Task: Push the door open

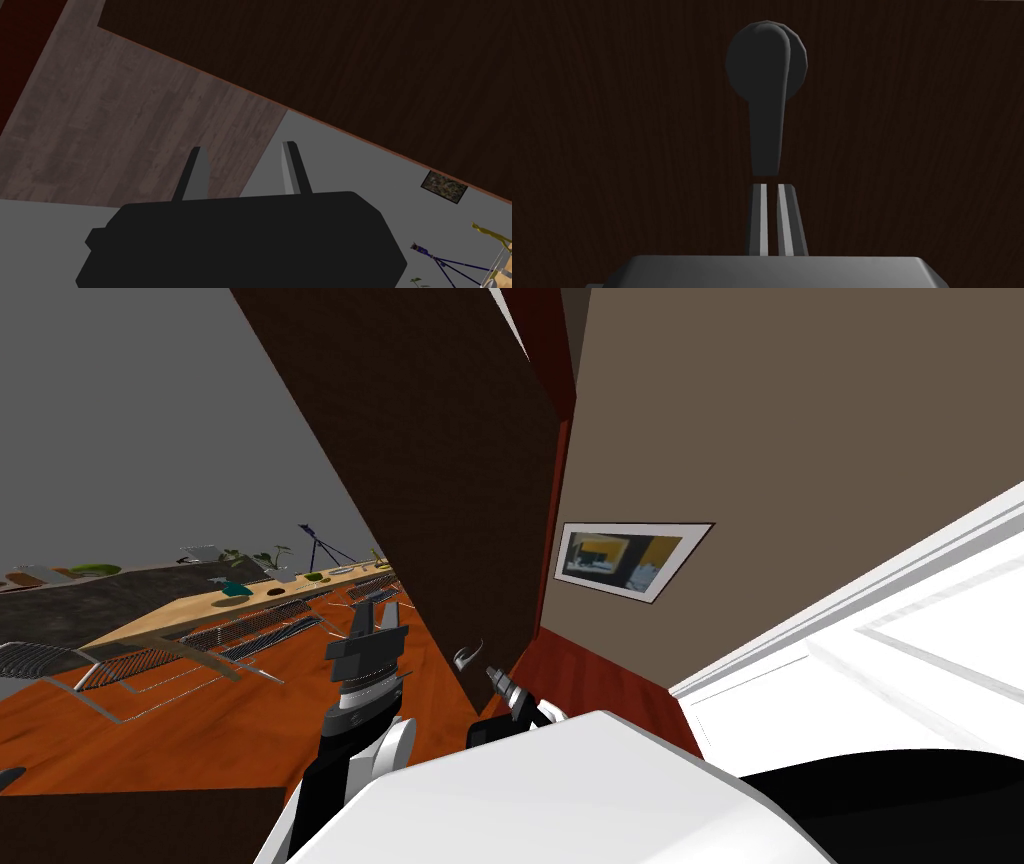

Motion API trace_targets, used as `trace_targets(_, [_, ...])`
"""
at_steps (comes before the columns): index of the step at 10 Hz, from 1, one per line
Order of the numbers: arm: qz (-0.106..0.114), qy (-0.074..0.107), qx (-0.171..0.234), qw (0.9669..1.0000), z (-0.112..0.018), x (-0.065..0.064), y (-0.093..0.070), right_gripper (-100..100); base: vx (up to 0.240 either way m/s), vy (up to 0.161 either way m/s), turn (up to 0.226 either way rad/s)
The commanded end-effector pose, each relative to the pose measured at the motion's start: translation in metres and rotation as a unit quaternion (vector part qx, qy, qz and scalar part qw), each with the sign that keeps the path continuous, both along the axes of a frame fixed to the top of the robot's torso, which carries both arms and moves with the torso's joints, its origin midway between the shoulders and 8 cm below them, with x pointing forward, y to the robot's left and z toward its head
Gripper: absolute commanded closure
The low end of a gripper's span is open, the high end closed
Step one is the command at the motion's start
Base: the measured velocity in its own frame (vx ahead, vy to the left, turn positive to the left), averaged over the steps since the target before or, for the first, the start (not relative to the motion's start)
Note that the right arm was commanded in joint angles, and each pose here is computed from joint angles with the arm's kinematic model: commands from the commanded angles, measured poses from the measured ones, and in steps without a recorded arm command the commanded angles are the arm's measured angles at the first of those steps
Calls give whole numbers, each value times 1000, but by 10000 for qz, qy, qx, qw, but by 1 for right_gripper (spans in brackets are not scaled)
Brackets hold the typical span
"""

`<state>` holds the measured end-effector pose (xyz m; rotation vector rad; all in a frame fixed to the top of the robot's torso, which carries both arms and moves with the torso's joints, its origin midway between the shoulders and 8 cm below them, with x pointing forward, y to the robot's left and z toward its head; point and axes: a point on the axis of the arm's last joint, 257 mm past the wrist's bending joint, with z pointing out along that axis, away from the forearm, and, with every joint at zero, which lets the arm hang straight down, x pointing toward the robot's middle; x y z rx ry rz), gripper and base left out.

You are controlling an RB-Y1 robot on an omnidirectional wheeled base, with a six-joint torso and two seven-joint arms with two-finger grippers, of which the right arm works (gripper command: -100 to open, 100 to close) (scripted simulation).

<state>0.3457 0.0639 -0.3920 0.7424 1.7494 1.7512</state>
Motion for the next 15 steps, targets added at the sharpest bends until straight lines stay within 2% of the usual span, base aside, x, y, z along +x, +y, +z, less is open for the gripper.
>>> trace_targets(1, [-128, -5, -26, 9999, -1, 7, -7, -100, -220, 28, -130])
trace_targets(2, [-222, -6, -8, 9998, 0, 11, -10, -100, -221, 32, -121])
trace_targets(3, [-166, -4, -14, 9999, -1, 8, -8, -100, -95, 18, -29])
trace_targets(4, [-199, -7, -48, 9998, -2, 11, -12, -100, 60, 76, 45])
trace_targets(12, [-277, -14, -32, 9996, 0, 17, -10, -100, 145, 117, 21])
trace_targets(13, [-277, -14, -32, 9996, 0, 17, -10, 100, -9, -6, -1])
trace_targets(15, [-277, -14, -32, 9996, 0, 17, -10, 100, -26, -24, 2])
